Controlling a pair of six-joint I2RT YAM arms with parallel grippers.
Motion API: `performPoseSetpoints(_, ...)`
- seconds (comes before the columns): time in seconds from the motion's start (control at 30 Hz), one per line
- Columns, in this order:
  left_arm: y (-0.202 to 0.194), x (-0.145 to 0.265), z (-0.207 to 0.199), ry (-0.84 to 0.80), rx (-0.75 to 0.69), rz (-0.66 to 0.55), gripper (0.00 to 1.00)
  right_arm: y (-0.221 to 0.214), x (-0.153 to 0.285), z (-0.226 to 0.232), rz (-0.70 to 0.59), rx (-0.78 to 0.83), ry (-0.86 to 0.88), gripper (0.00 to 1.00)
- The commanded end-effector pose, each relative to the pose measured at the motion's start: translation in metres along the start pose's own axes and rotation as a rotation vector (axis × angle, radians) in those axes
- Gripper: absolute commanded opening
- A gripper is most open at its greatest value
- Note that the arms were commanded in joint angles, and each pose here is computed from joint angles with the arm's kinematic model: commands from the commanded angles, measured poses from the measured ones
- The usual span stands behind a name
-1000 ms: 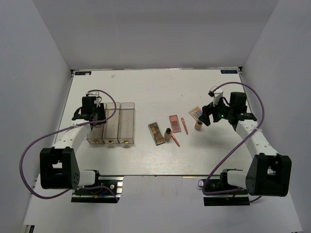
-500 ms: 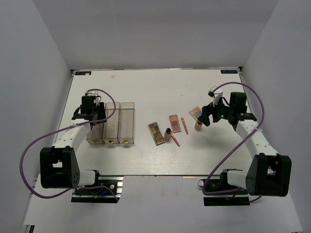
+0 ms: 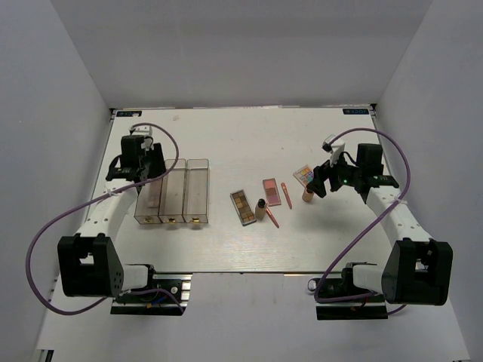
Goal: Organize the makeup
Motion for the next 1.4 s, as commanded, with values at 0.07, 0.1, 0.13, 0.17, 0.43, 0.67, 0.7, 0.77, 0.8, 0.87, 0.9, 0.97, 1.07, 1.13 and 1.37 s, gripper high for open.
performPoseSetpoints(0.07,0.038,0.036,-0.086,-0.441,0.083,-0.007,0.63,0.019,0.001,-0.011,-0.049,0.026,-0.019,0.89)
performPoseSetpoints(0.1,0.045,0.040,-0.099,-0.480,0.109,0.004,0.61,0.019,0.000,-0.015,-0.045,0.011,-0.041,0.89)
performPoseSetpoints(0.13,0.033,0.035,-0.114,-0.517,0.101,0.074,0.60,0.016,-0.002,-0.017,-0.036,0.001,-0.043,0.89)
performPoseSetpoints(0.17,0.031,0.035,-0.124,-0.531,0.122,0.098,0.60,0.016,-0.003,-0.019,-0.028,-0.004,-0.050,0.89)
performPoseSetpoints(0.43,-0.021,0.020,-0.198,-0.359,0.134,0.299,0.57,0.020,-0.003,-0.031,-0.004,-0.019,-0.077,0.84)
performPoseSetpoints(0.67,-0.069,0.008,-0.235,-0.162,0.223,0.387,0.58,0.021,0.001,-0.036,0.007,-0.036,-0.138,0.68)
performPoseSetpoints(0.7,-0.074,0.008,-0.240,-0.161,0.216,0.399,0.60,0.020,0.001,-0.037,0.009,-0.037,-0.144,0.68)
performPoseSetpoints(0.77,-0.086,0.005,-0.251,-0.141,0.198,0.428,0.64,0.019,0.001,-0.037,0.010,-0.039,-0.151,0.70)
performPoseSetpoints(0.8,-0.089,0.002,-0.251,-0.121,0.203,0.439,0.65,0.019,0.000,-0.038,0.011,-0.042,-0.156,0.70)
performPoseSetpoints(0.87,-0.107,-0.001,-0.256,-0.070,0.198,0.479,0.66,0.018,0.001,-0.038,0.012,-0.047,-0.163,0.71)
performPoseSetpoints(0.9,-0.111,-0.003,-0.255,-0.052,0.204,0.491,0.66,0.020,0.001,-0.039,0.007,-0.044,-0.163,0.72)
performPoseSetpoints(0.97,-0.128,-0.006,-0.255,-0.003,0.193,0.526,0.67,0.018,0.000,-0.038,0.009,-0.048,-0.164,0.72)
performPoseSetpoints(1.07,-0.143,-0.005,-0.262,-0.001,0.168,0.561,0.72,0.016,0.000,-0.037,0.012,-0.053,-0.166,0.73)
performPoseSetpoints(1.13,-0.145,-0.002,-0.265,0.012,0.155,0.567,0.75,0.013,-0.001,-0.037,0.018,-0.055,-0.164,0.73)
performPoseSetpoints(1.37,-0.161,-0.002,-0.262,0.084,0.142,0.605,0.78,0.012,-0.003,-0.036,0.015,-0.068,-0.161,0.74)
Point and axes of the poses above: each gripper's point midway between its finger pads, its own x axis back along the fingers, its own z axis along the line the jaws close on, y = z × x, the point moved 4 cm from there along x, back along the fingers, and after that the axes turned 15 degrees about x, right-handed, at the moved point
